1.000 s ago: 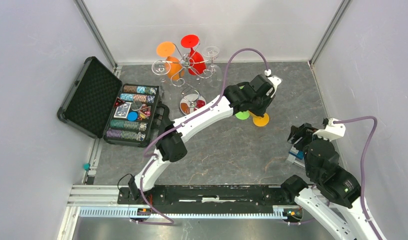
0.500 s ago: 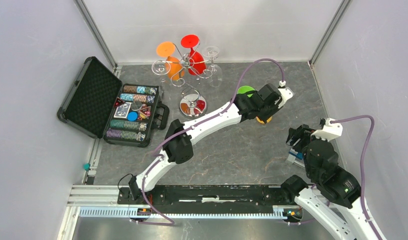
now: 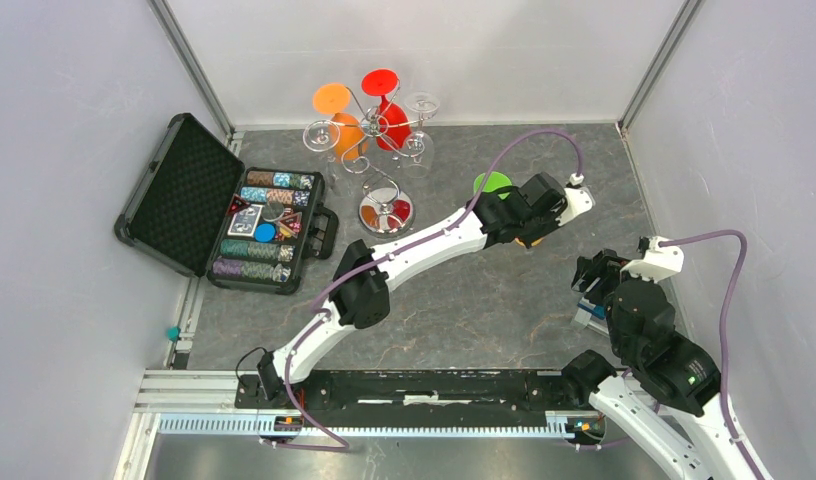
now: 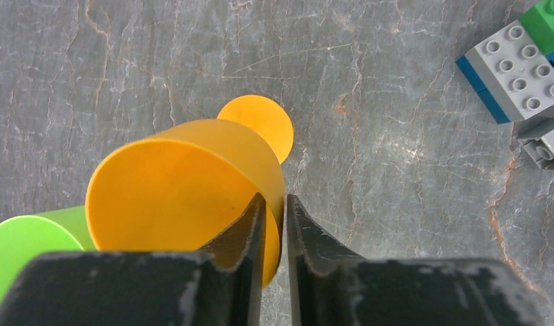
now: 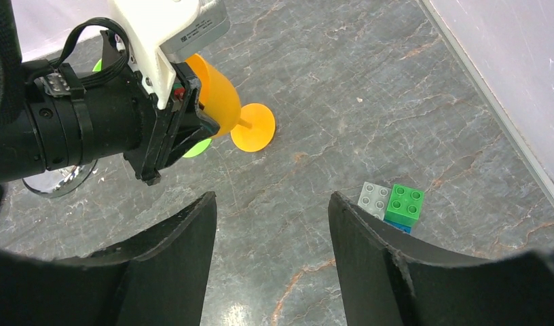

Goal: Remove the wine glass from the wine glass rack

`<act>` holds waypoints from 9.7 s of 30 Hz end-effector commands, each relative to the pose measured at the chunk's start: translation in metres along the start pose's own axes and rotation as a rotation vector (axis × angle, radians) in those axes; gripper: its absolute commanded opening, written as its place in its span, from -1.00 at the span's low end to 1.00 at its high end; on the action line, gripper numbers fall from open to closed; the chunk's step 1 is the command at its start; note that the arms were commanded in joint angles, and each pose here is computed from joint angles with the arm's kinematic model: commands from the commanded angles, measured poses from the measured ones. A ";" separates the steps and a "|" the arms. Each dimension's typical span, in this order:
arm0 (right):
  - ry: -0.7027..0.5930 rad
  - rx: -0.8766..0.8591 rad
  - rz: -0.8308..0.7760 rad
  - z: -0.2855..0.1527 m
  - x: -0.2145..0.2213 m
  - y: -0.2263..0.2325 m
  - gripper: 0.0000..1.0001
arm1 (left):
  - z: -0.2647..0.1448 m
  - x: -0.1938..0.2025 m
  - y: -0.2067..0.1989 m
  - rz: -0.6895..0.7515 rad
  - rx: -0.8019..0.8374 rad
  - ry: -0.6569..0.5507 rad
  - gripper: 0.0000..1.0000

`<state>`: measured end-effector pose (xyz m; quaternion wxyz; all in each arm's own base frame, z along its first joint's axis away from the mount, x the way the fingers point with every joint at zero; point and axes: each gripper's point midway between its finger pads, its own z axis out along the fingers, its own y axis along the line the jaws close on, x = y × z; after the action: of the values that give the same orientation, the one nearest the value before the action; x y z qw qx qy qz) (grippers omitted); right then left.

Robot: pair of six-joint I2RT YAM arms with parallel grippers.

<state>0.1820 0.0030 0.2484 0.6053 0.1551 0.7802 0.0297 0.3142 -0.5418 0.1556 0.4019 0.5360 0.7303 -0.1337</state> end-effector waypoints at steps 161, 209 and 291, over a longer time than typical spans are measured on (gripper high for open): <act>0.122 0.181 -0.121 0.154 -0.049 0.005 0.15 | -0.394 0.152 0.300 -1.271 -0.577 -0.560 -0.83; 0.101 -0.089 -0.097 0.135 -0.048 0.047 0.45 | -0.401 0.071 0.295 -1.298 -0.156 -0.886 -0.96; -0.464 -1.388 0.010 -0.079 0.014 0.401 -1.00 | -0.440 0.092 0.071 -1.435 0.397 -0.691 -0.60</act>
<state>0.1833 0.4200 0.3037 0.6722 -0.3304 0.4723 0.4647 0.1846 -0.1752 0.3563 0.2870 -0.1126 0.7167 -0.6256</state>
